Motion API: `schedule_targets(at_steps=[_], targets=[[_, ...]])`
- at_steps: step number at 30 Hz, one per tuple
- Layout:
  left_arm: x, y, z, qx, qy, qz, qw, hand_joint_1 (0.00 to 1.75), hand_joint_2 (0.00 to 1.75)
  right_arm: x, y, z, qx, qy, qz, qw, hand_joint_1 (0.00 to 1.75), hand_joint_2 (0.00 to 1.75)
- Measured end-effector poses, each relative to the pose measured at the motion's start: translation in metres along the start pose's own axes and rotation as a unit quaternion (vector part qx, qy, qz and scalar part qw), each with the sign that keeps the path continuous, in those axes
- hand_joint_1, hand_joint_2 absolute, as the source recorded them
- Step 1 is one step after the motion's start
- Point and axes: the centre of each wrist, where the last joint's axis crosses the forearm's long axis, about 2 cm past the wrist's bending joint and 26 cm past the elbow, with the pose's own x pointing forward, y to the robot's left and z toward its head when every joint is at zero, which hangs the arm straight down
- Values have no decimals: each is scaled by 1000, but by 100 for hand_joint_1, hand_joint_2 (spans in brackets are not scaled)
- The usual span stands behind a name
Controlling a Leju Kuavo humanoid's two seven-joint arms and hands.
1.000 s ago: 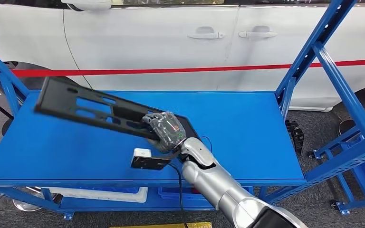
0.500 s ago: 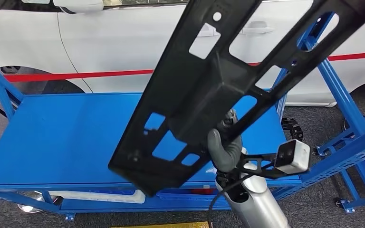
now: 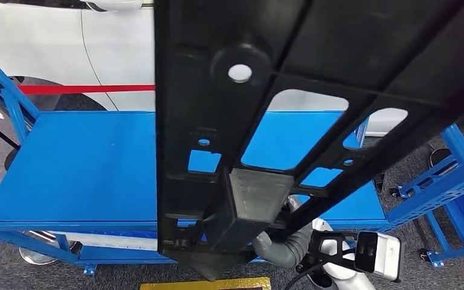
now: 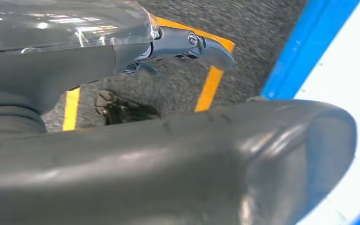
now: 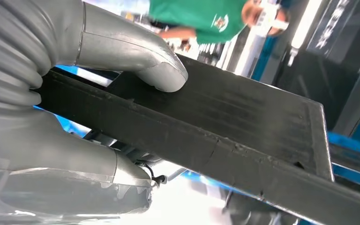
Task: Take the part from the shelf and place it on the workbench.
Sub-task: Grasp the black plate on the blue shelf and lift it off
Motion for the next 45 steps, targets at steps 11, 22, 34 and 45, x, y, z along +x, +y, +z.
schedule_targets(at_steps=[11,22,34,45], targets=[[-3,2,2,-6,-2,-5,1000,0,0,14,-1,11,25,-11,52,998,169,175],[0,3,0,-15,11,-21,1000,0,0,30,5,-6,45,-25,88,995,169,175],[2,-4,-2,-25,16,-23,999,0,0,38,6,-1,57,-23,101,993,169,175],[-1,-11,-1,-35,13,-21,999,0,0,37,2,5,54,-8,119,991,169,175]])
